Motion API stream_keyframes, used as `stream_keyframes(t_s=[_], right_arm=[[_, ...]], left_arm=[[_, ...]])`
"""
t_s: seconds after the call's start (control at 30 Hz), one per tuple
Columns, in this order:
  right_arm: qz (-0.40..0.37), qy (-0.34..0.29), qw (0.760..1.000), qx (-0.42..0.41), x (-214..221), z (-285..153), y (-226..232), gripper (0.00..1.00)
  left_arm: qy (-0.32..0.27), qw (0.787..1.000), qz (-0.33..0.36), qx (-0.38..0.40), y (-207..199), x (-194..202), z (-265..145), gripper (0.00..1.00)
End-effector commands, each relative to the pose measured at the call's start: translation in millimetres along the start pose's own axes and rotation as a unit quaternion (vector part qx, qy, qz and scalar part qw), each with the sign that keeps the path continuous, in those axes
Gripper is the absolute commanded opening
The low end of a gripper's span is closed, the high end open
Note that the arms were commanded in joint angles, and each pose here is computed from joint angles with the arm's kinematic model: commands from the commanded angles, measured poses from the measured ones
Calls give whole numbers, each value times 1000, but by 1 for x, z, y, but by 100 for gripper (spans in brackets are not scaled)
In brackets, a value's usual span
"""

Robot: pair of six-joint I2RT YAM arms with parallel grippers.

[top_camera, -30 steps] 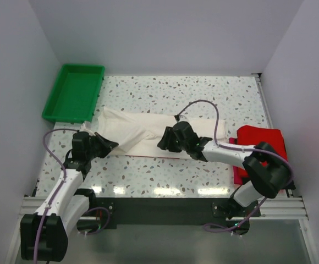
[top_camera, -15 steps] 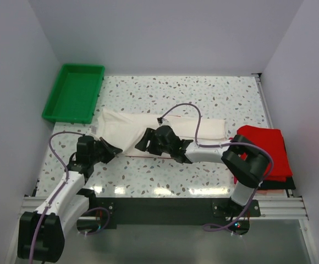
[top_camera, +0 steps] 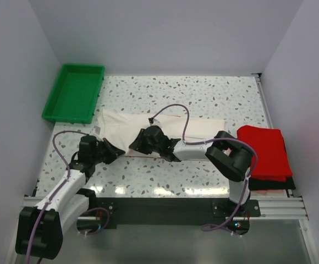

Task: Fold and stack the t-shirts
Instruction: Fold the tshirt

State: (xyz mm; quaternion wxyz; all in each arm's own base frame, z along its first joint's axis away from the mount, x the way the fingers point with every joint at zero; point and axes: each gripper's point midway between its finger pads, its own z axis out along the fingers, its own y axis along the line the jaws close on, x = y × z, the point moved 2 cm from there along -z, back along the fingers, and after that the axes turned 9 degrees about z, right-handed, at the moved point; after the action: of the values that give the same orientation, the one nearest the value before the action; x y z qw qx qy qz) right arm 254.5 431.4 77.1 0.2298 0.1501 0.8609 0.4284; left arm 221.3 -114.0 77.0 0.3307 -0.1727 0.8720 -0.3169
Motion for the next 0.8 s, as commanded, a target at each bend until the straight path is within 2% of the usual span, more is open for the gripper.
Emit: stream_keyframes(t_s=[0.0, 0.1, 0.2, 0.43, 0.6, 0.67, 0.77], right_arm=[[2, -38, 999, -11, -15, 4, 23, 25], [-8, -40, 999, 12, -17, 2, 17, 8], [-27, -53, 998, 37, -25, -5, 15, 0], [-67, -71, 993, 64, -41, -25, 14, 0], [-93, -66, 991, 67, -44, -28, 19, 0], [-101, -53, 991, 70, -41, -28, 21, 8], [-108, -51, 990, 75, -40, -30, 15, 10]], left_arm=[[-8, 999, 30, 40, -21, -11, -1, 5], [-13, 998, 40, 40, -25, -17, -3, 10], [-22, 998, 52, 36, -31, -27, -7, 20], [-64, 996, 63, -18, -33, -55, -19, 40], [-92, 990, 42, -96, -10, -64, -25, 45], [-92, 989, 34, -115, -3, -62, -24, 45], [-82, 987, 17, -139, 12, -51, -22, 45]])
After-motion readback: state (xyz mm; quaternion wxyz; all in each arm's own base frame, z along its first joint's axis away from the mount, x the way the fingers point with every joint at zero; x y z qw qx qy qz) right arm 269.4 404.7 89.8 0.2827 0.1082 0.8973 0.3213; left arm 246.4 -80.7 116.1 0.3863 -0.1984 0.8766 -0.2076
